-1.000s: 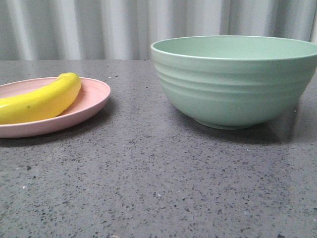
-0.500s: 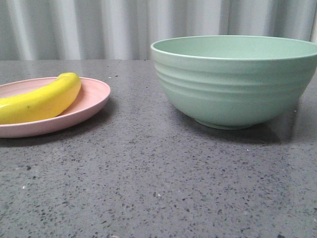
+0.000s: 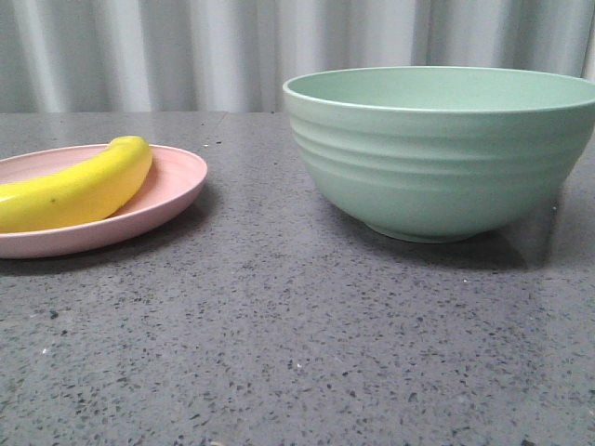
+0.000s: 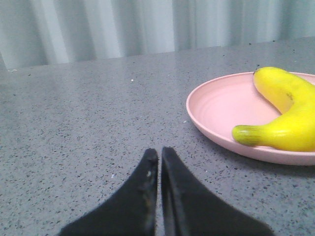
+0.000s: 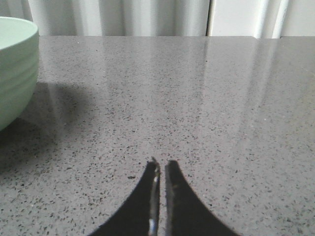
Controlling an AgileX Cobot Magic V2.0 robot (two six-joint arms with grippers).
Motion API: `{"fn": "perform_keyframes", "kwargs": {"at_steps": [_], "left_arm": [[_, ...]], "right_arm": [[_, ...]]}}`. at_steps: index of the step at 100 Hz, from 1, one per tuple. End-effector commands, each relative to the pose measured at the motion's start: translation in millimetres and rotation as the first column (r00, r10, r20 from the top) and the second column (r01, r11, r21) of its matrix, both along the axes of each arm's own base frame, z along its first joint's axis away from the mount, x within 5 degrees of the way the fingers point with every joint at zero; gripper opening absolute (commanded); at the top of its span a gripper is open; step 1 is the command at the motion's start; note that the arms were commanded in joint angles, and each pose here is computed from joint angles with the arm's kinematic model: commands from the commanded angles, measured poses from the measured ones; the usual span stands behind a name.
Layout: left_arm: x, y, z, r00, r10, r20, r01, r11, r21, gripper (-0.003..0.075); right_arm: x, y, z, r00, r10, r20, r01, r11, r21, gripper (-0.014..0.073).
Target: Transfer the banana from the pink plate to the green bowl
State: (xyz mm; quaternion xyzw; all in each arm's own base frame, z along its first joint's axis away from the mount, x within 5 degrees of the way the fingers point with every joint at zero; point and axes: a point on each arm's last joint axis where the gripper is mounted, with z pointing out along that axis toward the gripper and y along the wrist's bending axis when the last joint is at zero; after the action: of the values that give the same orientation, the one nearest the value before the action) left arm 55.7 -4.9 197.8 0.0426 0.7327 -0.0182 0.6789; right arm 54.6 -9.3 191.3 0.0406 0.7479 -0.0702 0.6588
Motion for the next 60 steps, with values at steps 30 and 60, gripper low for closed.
{"fn": "perform_keyframes", "kwargs": {"at_steps": [30,60], "left_arm": [[-1.7,0.5,7.9,0.993,0.006,0.122,-0.005,1.0,-0.016,-0.002],[-1.7,0.5,7.9,0.993,0.006,0.122,-0.005,1.0,-0.016,-0.002]], "right_arm": [[-0.1,0.3,3.6,0.995,0.005,0.1,-0.002,1.0,-0.031,-0.0064],[0.0,0.5,6.1,0.992,0.007,0.127,-0.003,0.999,-0.034,-0.0064]]}}
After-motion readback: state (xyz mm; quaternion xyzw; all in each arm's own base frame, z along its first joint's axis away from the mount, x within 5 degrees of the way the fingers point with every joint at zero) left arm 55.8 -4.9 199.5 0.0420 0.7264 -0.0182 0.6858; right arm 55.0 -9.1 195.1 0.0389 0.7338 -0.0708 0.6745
